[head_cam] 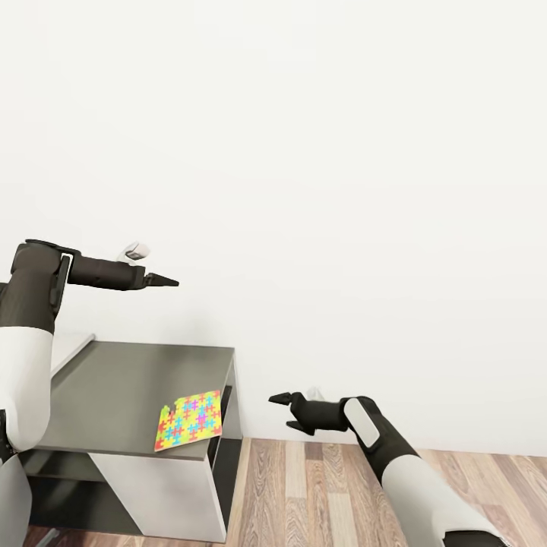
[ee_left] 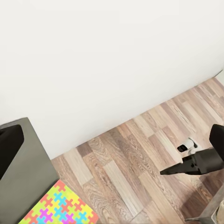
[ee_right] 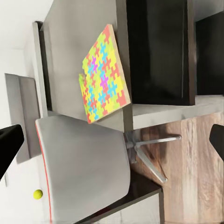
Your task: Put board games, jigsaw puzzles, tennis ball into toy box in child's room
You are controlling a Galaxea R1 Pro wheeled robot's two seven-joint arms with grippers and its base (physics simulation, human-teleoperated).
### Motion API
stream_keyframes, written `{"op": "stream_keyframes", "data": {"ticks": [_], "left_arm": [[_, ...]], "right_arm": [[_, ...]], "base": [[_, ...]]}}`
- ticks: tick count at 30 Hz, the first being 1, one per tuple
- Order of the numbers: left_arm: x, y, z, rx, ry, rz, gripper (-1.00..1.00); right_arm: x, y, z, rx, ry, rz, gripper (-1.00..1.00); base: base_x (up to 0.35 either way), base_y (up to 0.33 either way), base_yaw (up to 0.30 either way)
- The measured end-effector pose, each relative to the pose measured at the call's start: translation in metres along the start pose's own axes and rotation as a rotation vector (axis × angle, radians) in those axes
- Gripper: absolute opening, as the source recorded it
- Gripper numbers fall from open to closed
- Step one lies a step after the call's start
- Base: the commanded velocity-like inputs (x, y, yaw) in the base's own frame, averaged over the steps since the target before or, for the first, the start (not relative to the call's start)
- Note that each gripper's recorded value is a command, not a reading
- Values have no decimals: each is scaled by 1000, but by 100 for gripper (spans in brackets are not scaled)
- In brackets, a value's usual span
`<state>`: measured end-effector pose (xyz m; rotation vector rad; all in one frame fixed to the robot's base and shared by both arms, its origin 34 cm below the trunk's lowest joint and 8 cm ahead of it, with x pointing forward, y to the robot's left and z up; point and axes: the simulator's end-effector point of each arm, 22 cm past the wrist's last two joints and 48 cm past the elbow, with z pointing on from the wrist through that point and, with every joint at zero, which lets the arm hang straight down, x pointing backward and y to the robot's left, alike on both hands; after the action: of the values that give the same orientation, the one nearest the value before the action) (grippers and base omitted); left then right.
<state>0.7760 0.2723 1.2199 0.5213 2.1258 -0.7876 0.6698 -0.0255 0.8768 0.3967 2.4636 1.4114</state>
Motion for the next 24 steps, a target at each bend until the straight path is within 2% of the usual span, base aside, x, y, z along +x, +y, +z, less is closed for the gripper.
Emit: {"op": "stream_keyframes", "data": {"ticks": [7, 24], "left_arm": [[6, 3, 5, 1, 0, 0, 100], [21, 9, 22, 11, 2, 4, 100]], "right_arm": [[10, 1, 14, 6, 28, -35, 100], [20, 5, 42, -25, 28, -62, 100]], "base": [[0, 0, 0], [0, 0, 0]]}}
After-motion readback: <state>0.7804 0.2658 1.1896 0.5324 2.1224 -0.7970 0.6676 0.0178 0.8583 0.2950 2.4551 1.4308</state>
